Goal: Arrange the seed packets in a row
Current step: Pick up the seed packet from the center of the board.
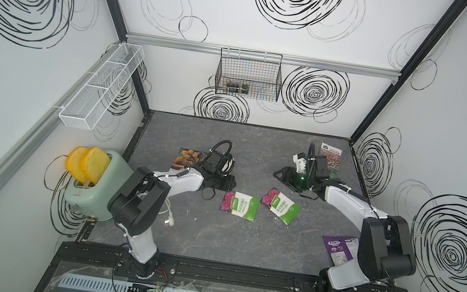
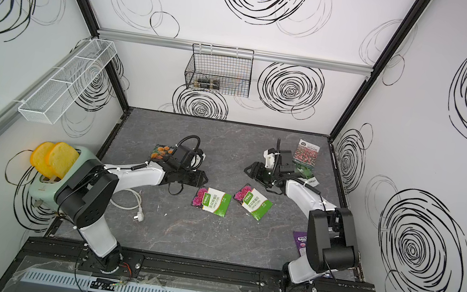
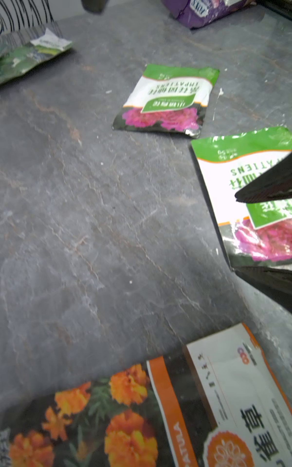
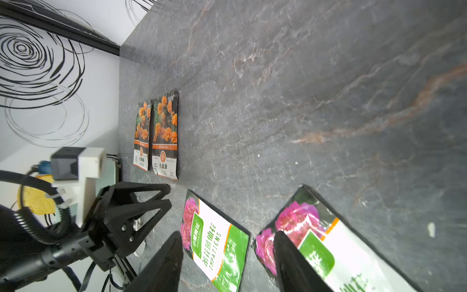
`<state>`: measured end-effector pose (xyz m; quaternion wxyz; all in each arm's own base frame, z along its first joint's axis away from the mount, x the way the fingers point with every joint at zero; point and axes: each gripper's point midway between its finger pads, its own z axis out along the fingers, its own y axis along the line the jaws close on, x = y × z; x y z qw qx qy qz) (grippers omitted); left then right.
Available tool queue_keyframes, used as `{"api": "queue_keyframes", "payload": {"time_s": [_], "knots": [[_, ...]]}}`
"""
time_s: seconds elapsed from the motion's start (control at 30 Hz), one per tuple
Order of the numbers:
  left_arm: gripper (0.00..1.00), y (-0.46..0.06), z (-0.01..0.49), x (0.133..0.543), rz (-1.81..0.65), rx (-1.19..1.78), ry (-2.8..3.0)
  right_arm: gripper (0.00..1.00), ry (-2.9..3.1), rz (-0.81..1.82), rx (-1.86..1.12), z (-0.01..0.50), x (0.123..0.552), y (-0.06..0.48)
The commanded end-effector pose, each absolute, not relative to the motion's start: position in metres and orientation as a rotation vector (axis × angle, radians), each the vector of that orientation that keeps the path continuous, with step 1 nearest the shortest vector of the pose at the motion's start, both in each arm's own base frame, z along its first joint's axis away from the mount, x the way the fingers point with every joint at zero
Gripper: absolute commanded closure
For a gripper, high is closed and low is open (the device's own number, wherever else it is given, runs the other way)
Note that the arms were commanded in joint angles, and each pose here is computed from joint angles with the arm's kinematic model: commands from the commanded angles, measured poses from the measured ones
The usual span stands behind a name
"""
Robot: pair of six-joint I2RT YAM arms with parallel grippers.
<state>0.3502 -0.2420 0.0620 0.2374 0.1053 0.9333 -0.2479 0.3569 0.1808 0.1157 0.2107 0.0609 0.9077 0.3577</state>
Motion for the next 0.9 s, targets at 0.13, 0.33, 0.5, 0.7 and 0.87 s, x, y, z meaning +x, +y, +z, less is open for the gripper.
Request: {"api": "queue_keyframes", "payload": {"time_s": [0.13, 0.33, 0.5, 0.7, 0.87], "knots": [[0.54, -0.261, 0.071, 0.323, -0.754, 0.364, 2.539, 0.41, 2.644, 1.028, 0.064, 0.091, 0.294, 0.205], [0.56, -0.262, 0.053, 0.304, -0.757, 0.394, 2.574, 0.42, 2.724, 1.047, 0.056, 0.059, 0.254, 0.211], [0.56, -0.258, 0.049, 0.298, -0.744, 0.393, 2.583, 0.42, 2.762, 1.065, 0.046, 0.04, 0.236, 0.213], [0.57, -0.251, 0.038, 0.293, -0.711, 0.406, 2.609, 0.42, 2.781, 1.087, 0.051, 0.027, 0.229, 0.219], [0.59, -0.246, 0.018, 0.286, -0.703, 0.414, 2.648, 0.42, 2.803, 1.1, 0.067, 0.014, 0.226, 0.224]]}}
